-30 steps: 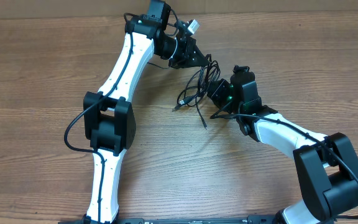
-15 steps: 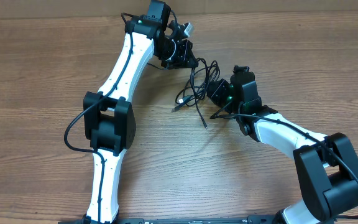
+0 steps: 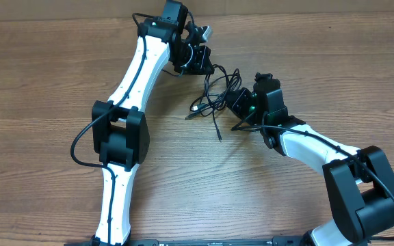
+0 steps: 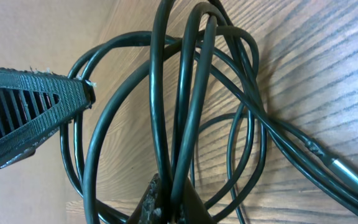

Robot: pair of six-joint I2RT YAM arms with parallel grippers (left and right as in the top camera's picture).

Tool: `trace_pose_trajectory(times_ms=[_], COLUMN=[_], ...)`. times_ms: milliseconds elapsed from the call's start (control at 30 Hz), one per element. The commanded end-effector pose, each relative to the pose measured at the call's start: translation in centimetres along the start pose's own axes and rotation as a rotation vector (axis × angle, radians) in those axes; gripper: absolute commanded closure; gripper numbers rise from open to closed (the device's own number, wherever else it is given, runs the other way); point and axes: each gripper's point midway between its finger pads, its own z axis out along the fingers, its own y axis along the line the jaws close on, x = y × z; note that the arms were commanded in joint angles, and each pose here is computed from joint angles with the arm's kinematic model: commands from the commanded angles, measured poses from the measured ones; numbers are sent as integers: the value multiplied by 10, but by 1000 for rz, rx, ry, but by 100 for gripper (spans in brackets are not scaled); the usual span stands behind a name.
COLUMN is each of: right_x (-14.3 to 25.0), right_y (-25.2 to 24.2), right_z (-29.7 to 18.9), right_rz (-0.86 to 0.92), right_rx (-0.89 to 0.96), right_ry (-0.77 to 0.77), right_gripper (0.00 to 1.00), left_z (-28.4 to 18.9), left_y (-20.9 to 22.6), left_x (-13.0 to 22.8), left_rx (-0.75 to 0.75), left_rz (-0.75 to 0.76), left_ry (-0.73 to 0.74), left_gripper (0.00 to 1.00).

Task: Untangle cables

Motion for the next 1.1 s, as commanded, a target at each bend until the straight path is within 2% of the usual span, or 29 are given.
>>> trace_pose_trajectory(times_ms=[0,167,1067], right_x=[1,1,1], right_y=[1,1,1], right_z=[-2,-2,-2], right_rz=[8,9,9], right_rx=[-7,-5,-4], right_ry=[11,12,10], right_gripper=[96,96,96], left_z=[-5,-5,-4], left_y=[-2,9,9], left_x=[-6,-7,-8], left_rx=[-36,-98,-98], left_rz=[97,96,120], left_ry=[-21,-24,-30], left_gripper=[96,96,96])
